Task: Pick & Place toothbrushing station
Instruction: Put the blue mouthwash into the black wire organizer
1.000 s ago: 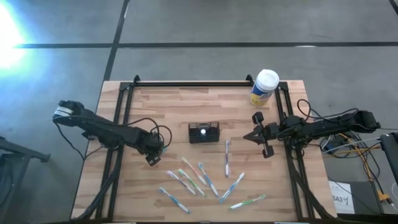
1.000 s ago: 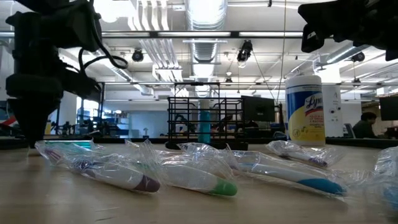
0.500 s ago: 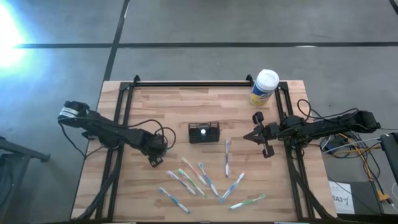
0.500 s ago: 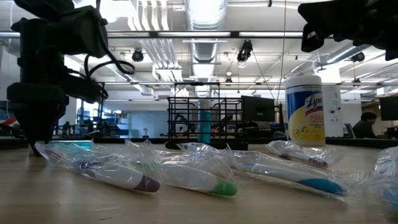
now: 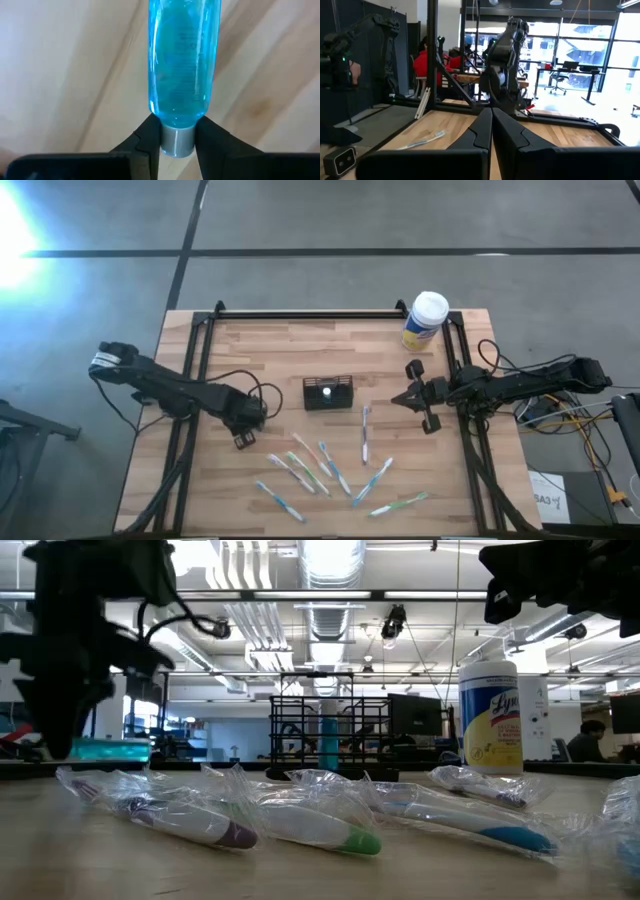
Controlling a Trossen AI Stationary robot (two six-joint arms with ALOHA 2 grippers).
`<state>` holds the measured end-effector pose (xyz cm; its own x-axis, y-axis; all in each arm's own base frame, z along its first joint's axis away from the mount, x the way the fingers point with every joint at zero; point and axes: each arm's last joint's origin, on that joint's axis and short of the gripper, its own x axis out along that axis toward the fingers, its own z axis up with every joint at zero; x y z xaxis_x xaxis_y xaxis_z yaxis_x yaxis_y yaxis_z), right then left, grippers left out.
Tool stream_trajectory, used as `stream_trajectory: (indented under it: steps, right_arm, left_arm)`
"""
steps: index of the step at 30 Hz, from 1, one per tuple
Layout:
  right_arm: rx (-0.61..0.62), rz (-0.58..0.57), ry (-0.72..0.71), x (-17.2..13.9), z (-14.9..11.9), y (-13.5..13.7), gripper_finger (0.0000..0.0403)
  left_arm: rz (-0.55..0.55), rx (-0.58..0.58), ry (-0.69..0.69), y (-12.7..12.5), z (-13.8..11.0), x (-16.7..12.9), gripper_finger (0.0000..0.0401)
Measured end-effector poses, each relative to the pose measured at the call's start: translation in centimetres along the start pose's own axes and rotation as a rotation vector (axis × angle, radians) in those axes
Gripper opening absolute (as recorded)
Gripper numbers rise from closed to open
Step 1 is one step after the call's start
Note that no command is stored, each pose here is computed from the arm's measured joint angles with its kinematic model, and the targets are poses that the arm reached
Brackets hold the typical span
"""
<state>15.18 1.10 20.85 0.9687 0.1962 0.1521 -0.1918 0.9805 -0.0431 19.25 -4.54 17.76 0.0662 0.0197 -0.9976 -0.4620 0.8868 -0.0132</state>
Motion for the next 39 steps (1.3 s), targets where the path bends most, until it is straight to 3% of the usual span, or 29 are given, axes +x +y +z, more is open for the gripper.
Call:
stream_trajectory:
  steps: [6, 17, 29, 39]
  right_arm:
    - [-0.03, 0.0, -0.001, 0.0, 0.0, 0.0, 0.0008]
    - [-0.022, 0.0, 0.015, 0.1, -0.2, 0.0, 0.0008]
    - [0.051, -0.002, 0.076, 0.6, -1.2, -0.1, 0.0008]
    - [0.048, -0.111, 0.132, 1.2, -1.9, -0.5, 0.0008]
  left_arm:
    - [0.076, 0.041, -0.004, 0.0, 0.4, -3.1, 0.0091]
    - [0.077, 0.06, 0.022, -0.4, 0.6, -3.4, 0.0091]
    - [0.066, 0.097, 0.021, -1.5, 0.3, -5.6, 0.0091]
    - [0.086, 0.118, 0.042, -1.6, 0.0, -6.3, 0.0091]
